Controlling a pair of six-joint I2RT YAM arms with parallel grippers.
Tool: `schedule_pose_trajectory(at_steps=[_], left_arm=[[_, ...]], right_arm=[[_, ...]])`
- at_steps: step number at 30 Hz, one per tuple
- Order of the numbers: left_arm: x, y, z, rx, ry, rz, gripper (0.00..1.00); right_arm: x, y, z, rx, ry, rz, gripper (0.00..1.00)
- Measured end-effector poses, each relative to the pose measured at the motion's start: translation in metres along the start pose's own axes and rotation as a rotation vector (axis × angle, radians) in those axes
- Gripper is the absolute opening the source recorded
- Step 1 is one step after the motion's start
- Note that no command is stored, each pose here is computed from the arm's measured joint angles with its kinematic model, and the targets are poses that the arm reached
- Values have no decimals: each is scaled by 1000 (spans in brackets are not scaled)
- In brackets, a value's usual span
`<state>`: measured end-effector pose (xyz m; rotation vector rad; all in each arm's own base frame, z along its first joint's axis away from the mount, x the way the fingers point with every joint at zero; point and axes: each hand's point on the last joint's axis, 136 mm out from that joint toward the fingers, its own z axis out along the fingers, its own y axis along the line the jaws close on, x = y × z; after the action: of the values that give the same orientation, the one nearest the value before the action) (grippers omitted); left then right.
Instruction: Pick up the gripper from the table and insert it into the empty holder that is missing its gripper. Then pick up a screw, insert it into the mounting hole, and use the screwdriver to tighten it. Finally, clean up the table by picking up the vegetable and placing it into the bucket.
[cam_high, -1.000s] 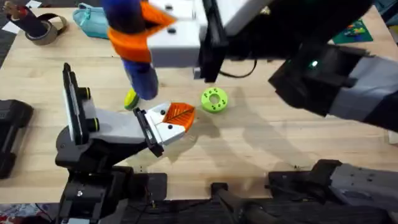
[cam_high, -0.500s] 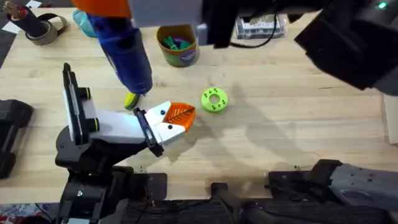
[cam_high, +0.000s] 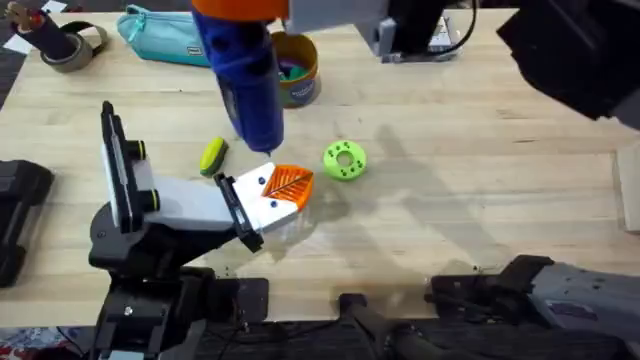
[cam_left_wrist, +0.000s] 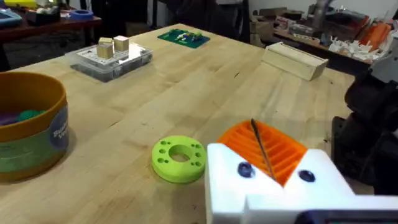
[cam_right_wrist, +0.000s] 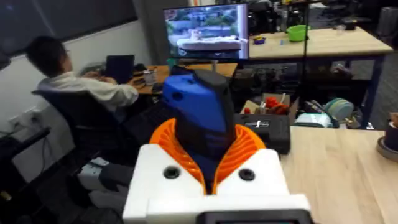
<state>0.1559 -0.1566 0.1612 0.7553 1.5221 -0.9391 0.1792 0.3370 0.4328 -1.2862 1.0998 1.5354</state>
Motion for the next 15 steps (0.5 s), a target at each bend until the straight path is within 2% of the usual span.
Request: schedule_pose_trajectory(at_steps=[5, 10, 15], left_arm=[[0, 0, 0, 0, 0, 0, 11], [0, 0, 0, 0, 0, 0, 11], [0, 0, 0, 0, 0, 0, 11]], right_arm=[[5, 5, 2, -30, 1, -23, 36], [21, 6, 2, -45, -8, -46, 38], [42, 7, 4, -48, -12, -17, 37]])
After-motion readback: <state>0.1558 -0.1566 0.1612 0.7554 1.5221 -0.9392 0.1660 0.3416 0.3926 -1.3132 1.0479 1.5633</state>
